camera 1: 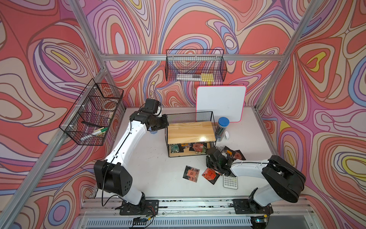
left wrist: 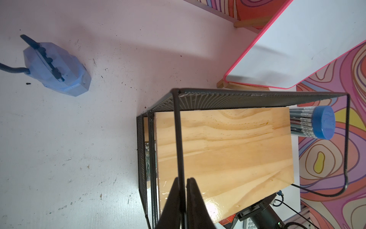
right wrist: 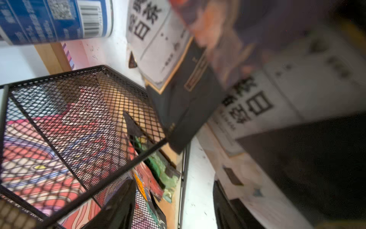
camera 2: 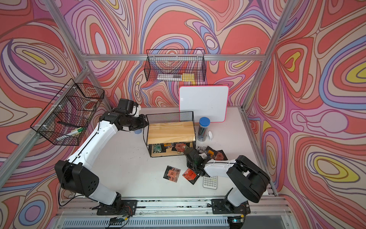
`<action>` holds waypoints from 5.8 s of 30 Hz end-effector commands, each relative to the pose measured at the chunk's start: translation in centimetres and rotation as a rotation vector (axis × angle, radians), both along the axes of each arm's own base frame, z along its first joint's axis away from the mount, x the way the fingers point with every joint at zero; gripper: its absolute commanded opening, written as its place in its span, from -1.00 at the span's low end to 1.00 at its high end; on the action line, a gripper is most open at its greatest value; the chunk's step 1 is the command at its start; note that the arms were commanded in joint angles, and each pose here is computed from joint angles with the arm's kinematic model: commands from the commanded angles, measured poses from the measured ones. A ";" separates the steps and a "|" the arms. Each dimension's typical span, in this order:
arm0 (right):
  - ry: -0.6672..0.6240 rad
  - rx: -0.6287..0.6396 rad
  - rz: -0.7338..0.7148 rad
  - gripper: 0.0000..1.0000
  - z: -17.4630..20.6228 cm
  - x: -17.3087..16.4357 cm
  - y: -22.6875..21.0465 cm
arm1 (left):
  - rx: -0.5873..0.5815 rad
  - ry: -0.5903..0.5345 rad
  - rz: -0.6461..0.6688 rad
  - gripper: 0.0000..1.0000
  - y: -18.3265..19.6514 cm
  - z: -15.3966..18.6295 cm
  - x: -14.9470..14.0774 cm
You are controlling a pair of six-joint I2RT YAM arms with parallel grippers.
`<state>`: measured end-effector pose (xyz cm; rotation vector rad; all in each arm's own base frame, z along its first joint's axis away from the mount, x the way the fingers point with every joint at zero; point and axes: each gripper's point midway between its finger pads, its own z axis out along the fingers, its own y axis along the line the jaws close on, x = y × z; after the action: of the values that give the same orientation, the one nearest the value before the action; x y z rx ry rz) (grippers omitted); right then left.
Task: Remove the tea bags from the shelf
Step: Pick up the tea bag from the shelf, then place the tea bag at the center of the board, then pick up the tea bag from the shelf.
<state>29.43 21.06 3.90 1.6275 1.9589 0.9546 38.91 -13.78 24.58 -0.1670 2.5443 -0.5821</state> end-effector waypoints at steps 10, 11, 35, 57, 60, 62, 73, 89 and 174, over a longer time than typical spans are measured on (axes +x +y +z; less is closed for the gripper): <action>-0.004 -0.002 0.096 0.04 -1.8 1.2 0.1 | 0.013 0.008 -0.031 -0.77 0.0 -1.1 0.1; 0.002 -0.001 0.102 -0.01 -1.9 1.3 0.3 | 0.014 0.009 -0.031 -0.77 0.0 -1.2 0.1; 0.072 -0.101 0.032 -0.86 -1.3 2.3 -0.5 | 0.012 0.011 -0.028 -0.77 0.1 -1.4 0.2; 0.205 -0.195 0.028 -1.00 4.4 -0.3 -0.5 | 0.010 0.014 -0.026 -0.77 0.0 -1.6 0.5; 0.209 -0.196 0.025 -1.00 4.8 -0.5 -0.7 | 0.006 0.015 -0.027 -0.77 -0.1 -1.6 0.5; 0.215 -0.203 0.029 -1.00 5.2 -0.6 -0.7 | 0.006 0.017 -0.026 -0.77 -0.1 -1.7 0.6; 0.233 -0.208 0.069 -1.00 7.0 -2.1 -0.8 | 0.002 0.017 -0.024 -0.77 -0.1 -1.7 0.8; 0.213 -0.187 0.201 -1.00 6.4 -8.0 0.4 | -0.001 0.024 -0.028 -0.77 -0.2 -2.0 0.6; 0.024 0.049 -0.304 -1.00 -3.5 3.1 4.5 | 0.014 0.036 -0.026 -0.80 0.2 -2.0 -0.3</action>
<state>34.50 28.56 3.41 1.5403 1.8032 0.9288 39.88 -13.81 24.41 -0.1971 2.5112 -0.6185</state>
